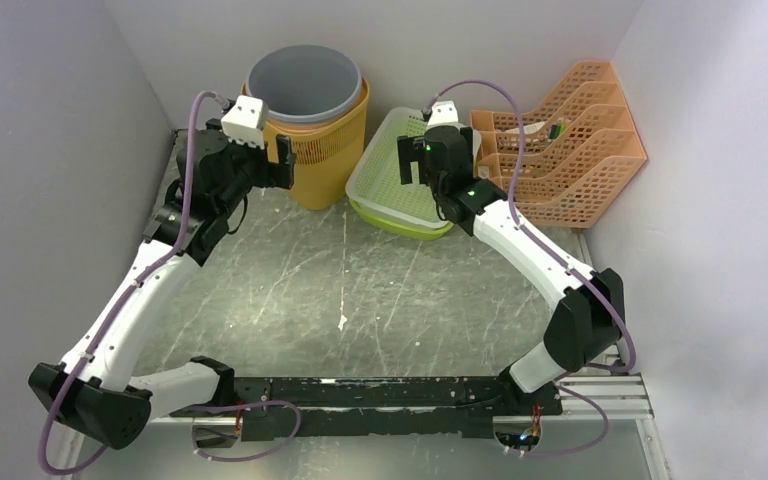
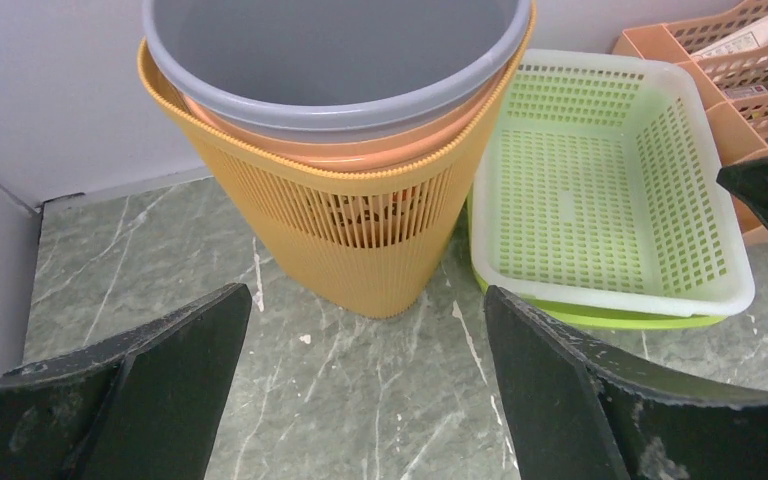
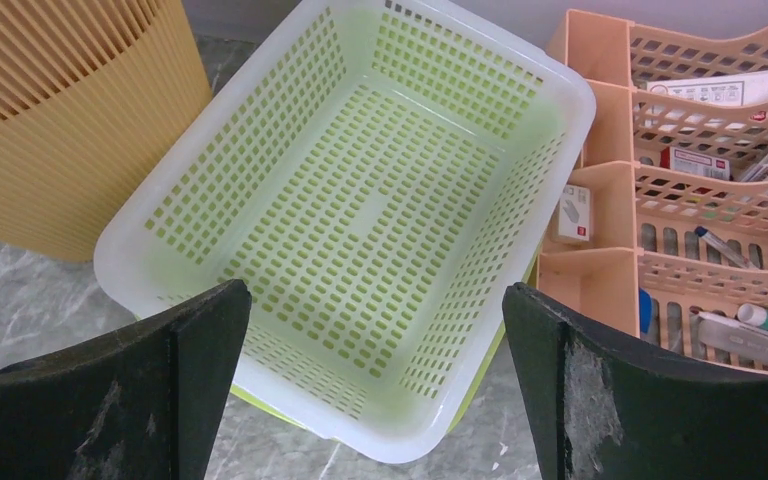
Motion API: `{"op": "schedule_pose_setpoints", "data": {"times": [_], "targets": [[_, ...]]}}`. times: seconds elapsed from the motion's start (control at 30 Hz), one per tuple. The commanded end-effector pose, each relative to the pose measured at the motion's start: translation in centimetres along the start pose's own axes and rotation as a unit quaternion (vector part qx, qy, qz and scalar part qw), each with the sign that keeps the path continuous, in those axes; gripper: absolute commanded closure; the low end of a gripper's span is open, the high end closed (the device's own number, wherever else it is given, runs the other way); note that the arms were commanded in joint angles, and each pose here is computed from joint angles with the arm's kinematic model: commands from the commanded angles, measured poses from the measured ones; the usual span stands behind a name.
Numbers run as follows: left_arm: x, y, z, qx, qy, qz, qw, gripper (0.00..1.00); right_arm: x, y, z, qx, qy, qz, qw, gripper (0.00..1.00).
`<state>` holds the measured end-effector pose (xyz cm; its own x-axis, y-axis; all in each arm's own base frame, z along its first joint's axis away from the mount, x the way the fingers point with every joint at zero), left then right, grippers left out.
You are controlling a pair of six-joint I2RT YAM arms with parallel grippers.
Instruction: Turn the large container upside down
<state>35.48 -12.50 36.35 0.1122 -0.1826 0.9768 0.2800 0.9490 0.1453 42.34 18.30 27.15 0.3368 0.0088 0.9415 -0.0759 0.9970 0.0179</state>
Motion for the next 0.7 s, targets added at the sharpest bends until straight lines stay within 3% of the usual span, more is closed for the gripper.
{"op": "schedule_pose_setpoints", "data": {"times": [0.0, 0.17, 0.43, 0.67], "targets": [[2.0, -0.9, 0.3, -0.030, -0.025, -0.013, 0.999, 0.01, 0.2, -0.5, -0.2, -0.019, -0.002, 0.005, 1.000, 0.00], [3.9, -1.5, -0.5, -0.057, -0.041, -0.046, 0.996, 0.02, -0.6, -0.4, -0.2, -0.012, 0.010, 0.009, 1.000, 0.00], [7.6, -2.2, -5.0, -0.097, -0.014, -0.125, 0.987, 0.05, -1.8, -0.5, -1.6, -0.022, 0.042, -0.012, 0.999, 0.00], [5.5, -4.4, -7.9, -0.168, 0.015, -0.167, 0.971, 0.14, -1.5, -1.2, -1.8, -0.029, 0.044, -0.013, 0.999, 0.00]]}}
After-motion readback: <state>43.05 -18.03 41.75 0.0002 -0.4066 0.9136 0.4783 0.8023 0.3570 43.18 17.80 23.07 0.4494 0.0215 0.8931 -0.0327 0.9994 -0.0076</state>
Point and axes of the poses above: each gripper's point midway between its finger pads, its own z axis back along the fingers, its own y axis along the line the jaws close on, x = y × z, the point moved 1 cm from there along z, back along the fingers, and after that the axes turned 7 degrees about -z, right-handed, at the moved point
